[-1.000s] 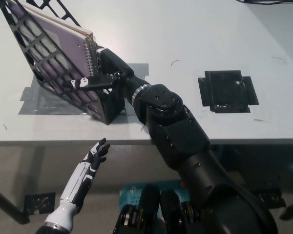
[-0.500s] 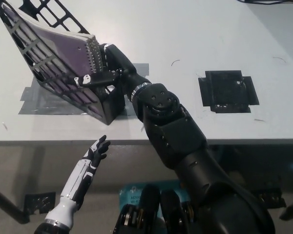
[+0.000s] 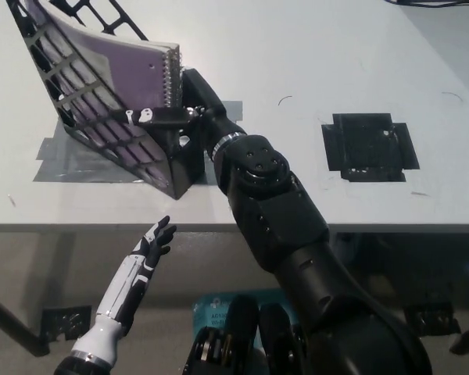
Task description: A shelf with a book inside it is placed on the center of the desk infront of the robot. The robot uses its right hand to grab the book, take it out and hand it to a person.
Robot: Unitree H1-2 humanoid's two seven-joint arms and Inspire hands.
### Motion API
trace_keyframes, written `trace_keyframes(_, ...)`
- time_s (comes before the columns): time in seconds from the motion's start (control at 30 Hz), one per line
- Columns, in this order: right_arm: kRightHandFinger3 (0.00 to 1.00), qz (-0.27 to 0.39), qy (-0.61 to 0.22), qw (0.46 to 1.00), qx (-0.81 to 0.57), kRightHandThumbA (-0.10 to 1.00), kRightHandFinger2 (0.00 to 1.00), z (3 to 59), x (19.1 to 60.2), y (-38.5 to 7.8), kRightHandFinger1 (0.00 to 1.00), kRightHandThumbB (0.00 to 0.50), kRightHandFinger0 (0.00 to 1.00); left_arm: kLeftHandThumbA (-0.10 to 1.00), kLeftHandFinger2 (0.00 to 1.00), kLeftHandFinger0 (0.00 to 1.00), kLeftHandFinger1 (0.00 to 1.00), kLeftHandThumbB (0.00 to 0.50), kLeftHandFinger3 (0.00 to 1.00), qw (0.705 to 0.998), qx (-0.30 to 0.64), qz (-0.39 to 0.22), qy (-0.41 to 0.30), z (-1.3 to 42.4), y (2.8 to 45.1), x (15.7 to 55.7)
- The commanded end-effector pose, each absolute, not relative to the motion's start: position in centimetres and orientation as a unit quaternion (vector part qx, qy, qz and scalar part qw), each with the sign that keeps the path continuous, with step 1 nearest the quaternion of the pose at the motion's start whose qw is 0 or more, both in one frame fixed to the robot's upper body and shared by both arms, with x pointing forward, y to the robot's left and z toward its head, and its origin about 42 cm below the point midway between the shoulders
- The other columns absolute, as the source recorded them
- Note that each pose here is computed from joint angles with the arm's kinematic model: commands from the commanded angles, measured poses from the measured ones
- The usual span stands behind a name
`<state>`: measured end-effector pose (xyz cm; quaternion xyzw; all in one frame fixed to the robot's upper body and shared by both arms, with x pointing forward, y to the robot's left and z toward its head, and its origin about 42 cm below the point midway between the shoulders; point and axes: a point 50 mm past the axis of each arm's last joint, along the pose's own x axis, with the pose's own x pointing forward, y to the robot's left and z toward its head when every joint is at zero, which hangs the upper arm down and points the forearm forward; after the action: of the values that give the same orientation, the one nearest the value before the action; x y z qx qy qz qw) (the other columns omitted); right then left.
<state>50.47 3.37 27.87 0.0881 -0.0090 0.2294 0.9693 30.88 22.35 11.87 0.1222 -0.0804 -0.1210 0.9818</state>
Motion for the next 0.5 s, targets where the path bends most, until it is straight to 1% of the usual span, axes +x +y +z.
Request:
trace_keyframes(0.0,0.00,0.243,-0.077,0.945,0.204,1.00,0.00,33.7,50.3,4.5,0.00,0.089,0.00,1.00,1.00,1.00,1.00,0.291,1.00,0.976,0.132,-0.131,-0.110,13.1,22.7,31.3)
trace_keyframes(0.03,0.00,0.245,-0.084,0.940,0.221,1.00,0.00,34.6,50.1,4.4,0.00,0.109,0.00,1.00,1.00,1.00,1.00,0.281,1.00,0.976,0.134,-0.132,-0.112,13.1,22.7,31.3)
trace_keyframes(0.1,0.00,0.252,-0.102,0.928,0.255,1.00,0.00,36.4,49.6,4.2,0.00,0.118,0.00,1.00,1.00,1.00,1.00,0.279,1.00,0.976,0.132,-0.133,-0.112,13.0,22.7,31.3)
trace_keyframes(0.17,0.00,0.258,-0.117,0.917,0.282,1.00,0.00,38.2,49.0,3.9,0.00,0.124,0.00,1.00,1.00,1.00,1.00,0.275,1.00,0.976,0.126,-0.134,-0.113,12.9,22.7,31.3)
trace_keyframes(0.2,0.00,0.261,-0.120,0.911,0.296,1.00,0.00,38.8,48.8,3.8,0.00,0.109,0.00,1.00,1.00,1.00,1.00,0.285,1.00,0.977,0.122,-0.134,-0.111,12.9,22.7,31.2)
trace_keyframes(0.23,0.00,0.267,-0.128,0.901,0.317,1.00,0.00,40.0,48.3,3.5,0.00,0.185,0.00,1.00,1.00,1.00,1.00,0.301,1.00,0.979,0.114,-0.135,-0.103,12.8,22.7,31.1)
trace_keyframes(0.27,0.00,0.271,-0.135,0.896,0.326,1.00,0.00,40.7,48.1,3.4,0.00,0.137,0.00,1.00,1.00,1.00,1.00,0.299,1.00,0.980,0.108,-0.136,-0.099,12.8,22.7,31.1)
trace_keyframes(0.3,0.00,0.276,-0.143,0.888,0.338,1.00,0.00,41.7,47.7,3.1,0.00,0.127,0.00,1.00,1.00,1.00,1.00,0.315,1.00,0.981,0.099,-0.136,-0.094,12.8,22.7,31.1)
trace_keyframes(0.37,0.00,0.277,-0.148,0.881,0.353,1.00,0.00,43.2,47.0,2.5,0.00,0.136,0.00,1.00,1.00,1.00,1.00,0.304,1.00,0.981,0.096,-0.138,-0.093,12.7,22.6,31.0)
trace_keyframes(0.4,0.00,0.277,-0.152,0.877,0.362,1.00,0.00,44.1,46.5,2.0,0.00,0.128,0.00,1.00,1.00,1.00,1.00,0.293,1.00,0.981,0.096,-0.141,-0.096,12.7,22.6,31.0)
trace_keyframes(0.47,0.00,0.279,-0.162,0.873,0.367,1.00,0.00,44.8,46.1,1.5,0.00,0.117,0.00,1.00,1.00,1.00,1.00,0.296,1.00,0.980,0.094,-0.144,-0.095,12.7,22.7,31.0)
